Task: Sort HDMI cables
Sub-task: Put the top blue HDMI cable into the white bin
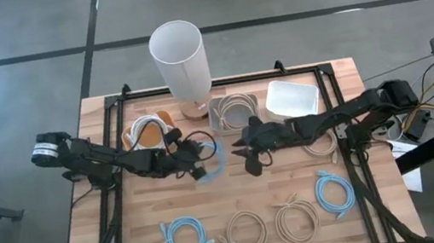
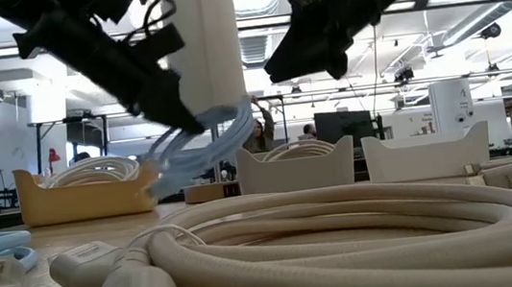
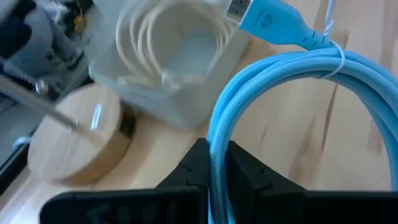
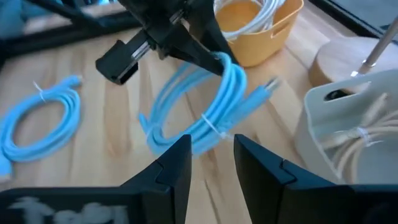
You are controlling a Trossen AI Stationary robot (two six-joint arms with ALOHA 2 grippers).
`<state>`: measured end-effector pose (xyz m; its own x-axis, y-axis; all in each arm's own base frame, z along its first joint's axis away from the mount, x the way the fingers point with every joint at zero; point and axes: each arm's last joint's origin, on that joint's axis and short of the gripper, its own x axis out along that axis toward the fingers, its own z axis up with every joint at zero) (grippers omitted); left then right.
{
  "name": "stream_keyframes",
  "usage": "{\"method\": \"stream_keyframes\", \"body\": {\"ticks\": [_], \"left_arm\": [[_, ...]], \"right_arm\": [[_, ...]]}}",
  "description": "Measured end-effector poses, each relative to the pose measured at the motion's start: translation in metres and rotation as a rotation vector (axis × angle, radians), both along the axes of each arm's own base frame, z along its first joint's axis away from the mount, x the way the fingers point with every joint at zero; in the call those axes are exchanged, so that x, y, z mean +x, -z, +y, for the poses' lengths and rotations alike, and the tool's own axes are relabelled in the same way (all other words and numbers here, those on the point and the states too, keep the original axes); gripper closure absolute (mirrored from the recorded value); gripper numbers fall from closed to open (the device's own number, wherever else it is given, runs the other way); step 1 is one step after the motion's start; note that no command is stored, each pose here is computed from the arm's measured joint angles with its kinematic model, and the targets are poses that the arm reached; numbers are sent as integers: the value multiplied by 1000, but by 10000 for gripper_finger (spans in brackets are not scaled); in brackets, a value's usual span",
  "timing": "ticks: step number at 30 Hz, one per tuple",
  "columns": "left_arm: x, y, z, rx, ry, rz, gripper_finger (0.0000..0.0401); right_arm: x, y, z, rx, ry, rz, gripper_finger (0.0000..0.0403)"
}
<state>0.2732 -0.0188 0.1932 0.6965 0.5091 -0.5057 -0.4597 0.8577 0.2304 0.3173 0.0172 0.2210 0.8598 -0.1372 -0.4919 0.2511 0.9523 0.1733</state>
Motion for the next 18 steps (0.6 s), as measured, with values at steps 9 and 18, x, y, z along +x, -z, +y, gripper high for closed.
{"method": "stream_keyframes", "body": {"ticks": [9,18], "left_arm": [[11,-18,0,78,23,-173,372],[11,-21,1,142,-29,-173,372]], "right_arm": [[-6,15,0,82,41,-66,273],[-4,10,0,76,35,-93,280]]}}
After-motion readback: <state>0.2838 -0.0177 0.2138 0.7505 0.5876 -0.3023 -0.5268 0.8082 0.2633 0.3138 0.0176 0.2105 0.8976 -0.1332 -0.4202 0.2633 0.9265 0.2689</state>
